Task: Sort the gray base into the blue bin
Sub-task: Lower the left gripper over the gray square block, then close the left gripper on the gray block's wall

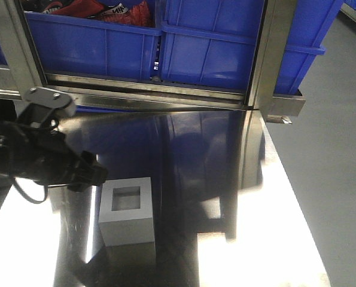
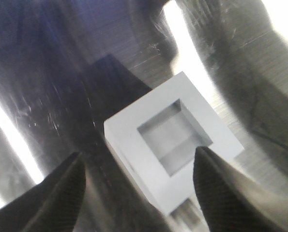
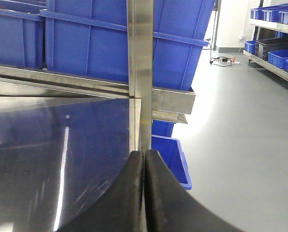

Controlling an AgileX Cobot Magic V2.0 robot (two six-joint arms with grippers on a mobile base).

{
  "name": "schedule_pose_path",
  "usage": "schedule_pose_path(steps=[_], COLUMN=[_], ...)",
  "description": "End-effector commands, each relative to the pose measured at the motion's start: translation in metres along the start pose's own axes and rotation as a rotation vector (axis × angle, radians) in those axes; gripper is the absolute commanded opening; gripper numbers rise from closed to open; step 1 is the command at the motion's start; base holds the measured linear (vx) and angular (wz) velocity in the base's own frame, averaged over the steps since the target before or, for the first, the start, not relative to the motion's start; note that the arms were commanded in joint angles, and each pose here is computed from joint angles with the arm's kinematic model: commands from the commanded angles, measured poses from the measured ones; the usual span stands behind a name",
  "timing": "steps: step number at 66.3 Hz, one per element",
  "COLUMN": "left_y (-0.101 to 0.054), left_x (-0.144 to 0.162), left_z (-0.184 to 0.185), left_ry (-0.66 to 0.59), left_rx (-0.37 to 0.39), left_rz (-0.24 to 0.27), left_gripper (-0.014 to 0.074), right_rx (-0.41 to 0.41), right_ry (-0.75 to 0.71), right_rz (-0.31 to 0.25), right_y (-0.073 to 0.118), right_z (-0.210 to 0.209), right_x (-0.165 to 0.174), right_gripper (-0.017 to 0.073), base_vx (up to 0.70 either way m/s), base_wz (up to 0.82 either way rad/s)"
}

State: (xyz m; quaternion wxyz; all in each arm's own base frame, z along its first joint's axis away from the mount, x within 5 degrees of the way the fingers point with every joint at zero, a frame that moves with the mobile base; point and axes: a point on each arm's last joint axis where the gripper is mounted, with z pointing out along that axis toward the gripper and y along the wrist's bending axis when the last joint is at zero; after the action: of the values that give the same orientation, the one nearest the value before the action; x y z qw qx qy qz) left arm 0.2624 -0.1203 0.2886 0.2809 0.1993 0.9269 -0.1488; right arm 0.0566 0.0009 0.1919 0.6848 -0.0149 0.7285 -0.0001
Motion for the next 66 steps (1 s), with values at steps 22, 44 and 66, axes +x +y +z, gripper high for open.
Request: schedule_pose_path(steps=[22, 44, 66], left_y=[-0.016, -0.014, -0.014], left_x=[-0.020, -0.019, -0.014], left_z=[0.021, 0.047, 0.062], left_ry=[0.041, 0.078, 0.128], left_rx=[-0.119, -0.118, -0.106], left_rz=[-0.108, -0.240, -0.276], left_gripper=[0.0465, 0.0465, 0.0465], right_rx=[0.001, 0.001, 0.001], right_ry=[-0.071, -0.071, -0.071], right_rz=[-0.013, -0.013, -0.013], right_y=[0.000, 0.000, 0.000], right_z=[0.000, 0.000, 0.000], right_x=[-0.002, -0.002, -0.002], right_gripper=[-0.0009, -0.0009, -0.0009], base_vx=[0.00, 0.00, 0.00], base_wz=[0.00, 0.00, 0.00])
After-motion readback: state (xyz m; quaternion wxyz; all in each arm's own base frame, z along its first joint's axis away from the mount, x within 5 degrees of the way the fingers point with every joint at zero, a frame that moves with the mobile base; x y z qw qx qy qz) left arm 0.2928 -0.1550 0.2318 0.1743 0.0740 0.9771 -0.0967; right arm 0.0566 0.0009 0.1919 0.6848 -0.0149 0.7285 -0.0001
